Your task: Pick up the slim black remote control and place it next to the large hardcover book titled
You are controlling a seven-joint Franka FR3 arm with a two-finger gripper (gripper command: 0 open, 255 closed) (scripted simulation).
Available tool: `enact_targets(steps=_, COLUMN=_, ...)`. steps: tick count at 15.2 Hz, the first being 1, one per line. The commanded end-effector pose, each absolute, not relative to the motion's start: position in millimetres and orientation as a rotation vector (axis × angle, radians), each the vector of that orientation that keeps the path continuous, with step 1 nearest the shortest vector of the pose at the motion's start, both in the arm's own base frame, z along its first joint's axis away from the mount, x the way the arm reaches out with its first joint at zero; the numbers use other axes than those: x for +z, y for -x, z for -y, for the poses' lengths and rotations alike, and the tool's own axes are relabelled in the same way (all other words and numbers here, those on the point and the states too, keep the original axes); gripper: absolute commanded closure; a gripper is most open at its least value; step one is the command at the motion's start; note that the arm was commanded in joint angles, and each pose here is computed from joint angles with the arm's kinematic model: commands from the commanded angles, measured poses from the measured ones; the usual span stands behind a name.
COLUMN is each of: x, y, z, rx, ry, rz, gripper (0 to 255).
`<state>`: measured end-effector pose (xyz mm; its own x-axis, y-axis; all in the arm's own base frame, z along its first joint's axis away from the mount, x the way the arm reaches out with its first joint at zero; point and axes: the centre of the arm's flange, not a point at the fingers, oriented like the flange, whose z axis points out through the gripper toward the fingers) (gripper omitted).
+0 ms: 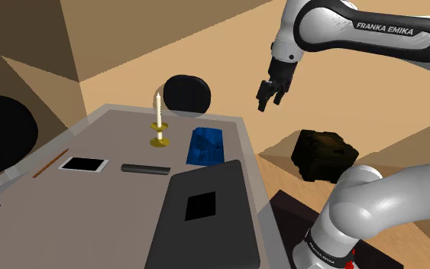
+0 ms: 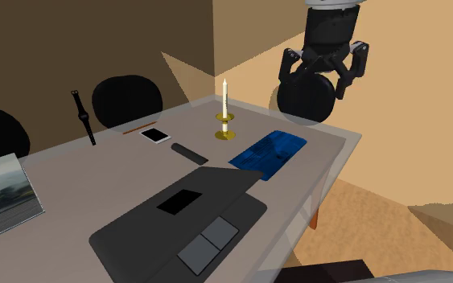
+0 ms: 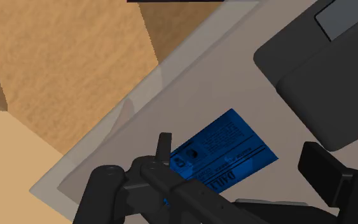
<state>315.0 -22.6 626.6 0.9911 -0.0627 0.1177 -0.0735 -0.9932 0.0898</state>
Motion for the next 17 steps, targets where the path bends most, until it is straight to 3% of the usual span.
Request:
enact_targets(steps=1, x=627, y=-315, z=23, rx=0.175, ry=-3.041, rz=0.104, gripper=0)
enact_targets(steps=17, x=517, y=-481, z=-51, rx=0.083, ry=-3.093, rz=-0.375, gripper=0)
